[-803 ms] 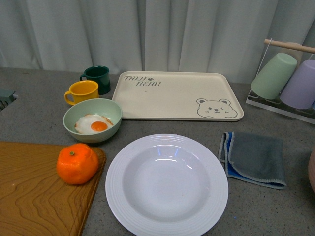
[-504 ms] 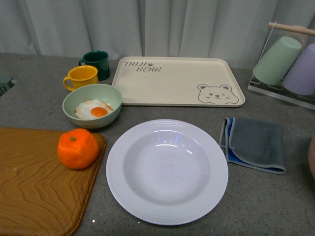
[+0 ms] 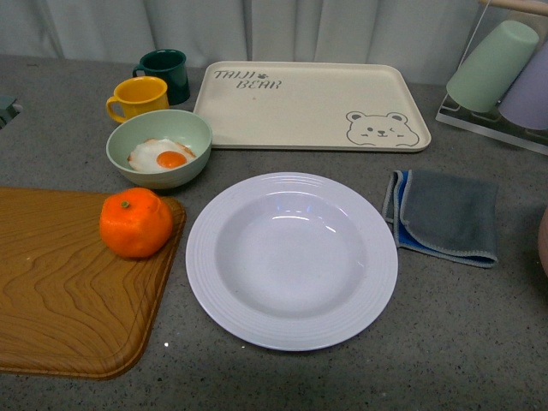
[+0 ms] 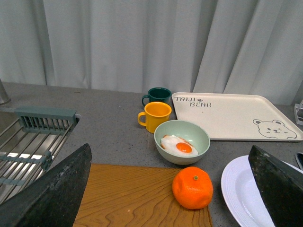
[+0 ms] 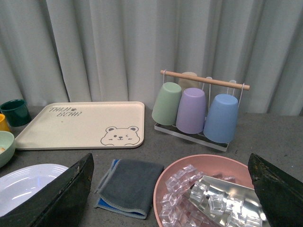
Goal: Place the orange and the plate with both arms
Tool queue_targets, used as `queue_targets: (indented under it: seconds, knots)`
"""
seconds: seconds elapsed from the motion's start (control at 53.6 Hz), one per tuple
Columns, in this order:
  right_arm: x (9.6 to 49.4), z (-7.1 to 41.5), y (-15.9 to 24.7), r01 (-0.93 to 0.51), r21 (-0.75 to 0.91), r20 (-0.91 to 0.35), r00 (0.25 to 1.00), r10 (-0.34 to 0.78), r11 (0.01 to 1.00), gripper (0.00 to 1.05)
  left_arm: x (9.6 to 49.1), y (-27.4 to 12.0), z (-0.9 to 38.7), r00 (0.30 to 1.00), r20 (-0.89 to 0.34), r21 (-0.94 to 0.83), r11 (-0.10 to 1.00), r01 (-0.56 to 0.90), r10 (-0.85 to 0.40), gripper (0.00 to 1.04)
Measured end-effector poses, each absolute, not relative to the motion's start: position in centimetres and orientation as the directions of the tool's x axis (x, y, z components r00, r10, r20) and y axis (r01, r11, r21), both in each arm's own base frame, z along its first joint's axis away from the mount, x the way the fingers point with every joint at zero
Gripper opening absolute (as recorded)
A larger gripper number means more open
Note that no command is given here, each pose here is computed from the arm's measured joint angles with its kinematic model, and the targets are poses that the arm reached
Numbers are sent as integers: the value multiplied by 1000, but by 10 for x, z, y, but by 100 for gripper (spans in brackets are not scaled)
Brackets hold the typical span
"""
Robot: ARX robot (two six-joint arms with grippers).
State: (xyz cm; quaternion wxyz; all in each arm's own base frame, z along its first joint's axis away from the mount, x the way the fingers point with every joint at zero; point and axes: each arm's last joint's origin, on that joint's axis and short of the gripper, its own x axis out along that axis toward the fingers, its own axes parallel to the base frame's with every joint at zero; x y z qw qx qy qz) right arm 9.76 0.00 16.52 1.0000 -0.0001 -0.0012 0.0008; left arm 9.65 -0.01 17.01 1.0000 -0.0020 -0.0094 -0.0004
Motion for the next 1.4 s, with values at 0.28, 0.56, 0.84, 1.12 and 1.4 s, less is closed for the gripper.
queue_targets:
  seconds: [0.28, 0.56, 0.84, 1.12, 1.4]
  knots:
    - [98, 165, 0, -2, 0, 2, 1000, 2, 1000, 95, 96, 0, 170, 1000, 19, -4, 1000, 1, -1, 98]
    - [98, 165, 0, -2, 0, 2, 1000, 2, 1000, 95, 119, -4, 162, 944, -325, -198, 971, -132, 61, 98]
    - [98, 165, 0, -2, 0, 2, 1000, 2, 1000, 95, 183, -14, 169, 936, -352, -250, 966, -67, -27, 98]
    - [98, 165, 0, -2, 0, 2, 1000, 2, 1000, 95, 271, -40, 137, 783, -619, -174, 983, -64, -59, 98]
    - [98, 165, 0, -2, 0, 2, 1000, 2, 1000, 95, 300, -55, 118, 703, -704, -168, 986, -21, -105, 98]
